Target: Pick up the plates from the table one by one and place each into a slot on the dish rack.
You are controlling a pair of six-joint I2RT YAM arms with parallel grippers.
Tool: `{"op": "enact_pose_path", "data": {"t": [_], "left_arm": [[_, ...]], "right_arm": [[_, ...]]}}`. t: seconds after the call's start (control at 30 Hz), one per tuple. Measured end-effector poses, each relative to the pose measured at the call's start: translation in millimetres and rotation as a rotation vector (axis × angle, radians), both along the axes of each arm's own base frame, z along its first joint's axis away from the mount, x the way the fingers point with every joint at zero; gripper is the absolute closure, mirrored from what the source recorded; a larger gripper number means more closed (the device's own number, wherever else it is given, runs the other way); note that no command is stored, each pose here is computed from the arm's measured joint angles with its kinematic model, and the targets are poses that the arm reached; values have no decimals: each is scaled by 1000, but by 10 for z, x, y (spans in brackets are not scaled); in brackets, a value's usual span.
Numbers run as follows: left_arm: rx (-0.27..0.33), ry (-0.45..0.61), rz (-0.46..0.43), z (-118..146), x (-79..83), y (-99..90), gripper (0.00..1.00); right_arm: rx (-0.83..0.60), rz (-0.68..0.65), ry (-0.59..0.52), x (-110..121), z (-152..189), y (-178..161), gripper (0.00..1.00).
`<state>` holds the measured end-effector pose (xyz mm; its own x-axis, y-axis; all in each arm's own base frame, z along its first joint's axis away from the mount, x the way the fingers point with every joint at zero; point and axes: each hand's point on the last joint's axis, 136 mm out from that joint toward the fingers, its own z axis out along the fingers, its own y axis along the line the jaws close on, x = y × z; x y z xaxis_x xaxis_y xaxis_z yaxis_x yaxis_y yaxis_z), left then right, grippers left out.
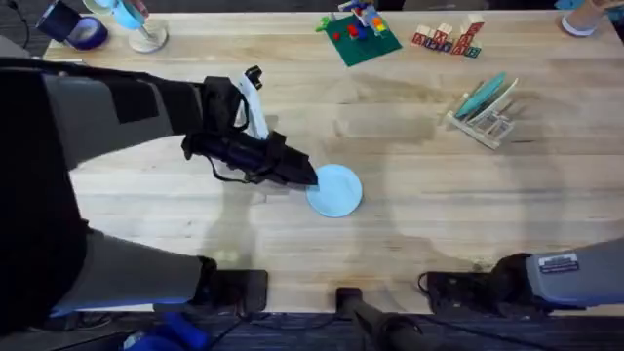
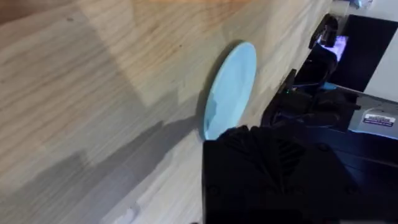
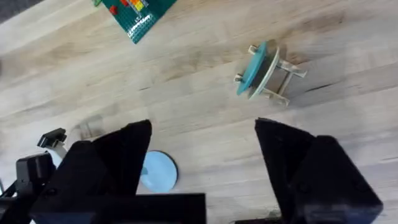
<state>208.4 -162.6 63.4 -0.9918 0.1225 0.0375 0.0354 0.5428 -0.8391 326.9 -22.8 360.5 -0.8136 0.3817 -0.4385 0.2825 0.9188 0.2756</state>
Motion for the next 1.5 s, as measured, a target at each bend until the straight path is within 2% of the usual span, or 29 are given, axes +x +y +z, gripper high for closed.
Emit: {"op": "enact_pose_path", "data": {"t": [0.37,0.57,0.83,1.03,1.13,1.27,1.5], "left_arm": [[1,-8,0,-3,13,0,961],[44,-12,-8,-66,6,36,961],[92,-50,-43,-140,20,-21,959],[148,-32,-37,-247,28,17,959],[131,6,-34,-322,22,-10,959],[45,74,-34,-355,11,-116,959],[19,81,-43,-354,22,-150,959]], "right_arm": [[0,0,0,0,0,0,5],[0,0,0,0,0,0,5],[0,0,0,0,0,0,5],[0,0,0,0,-1,0,5],[0,0,0,0,0,0,5],[0,0,0,0,0,0,5],[0,0,0,0,-1,0,5]]}}
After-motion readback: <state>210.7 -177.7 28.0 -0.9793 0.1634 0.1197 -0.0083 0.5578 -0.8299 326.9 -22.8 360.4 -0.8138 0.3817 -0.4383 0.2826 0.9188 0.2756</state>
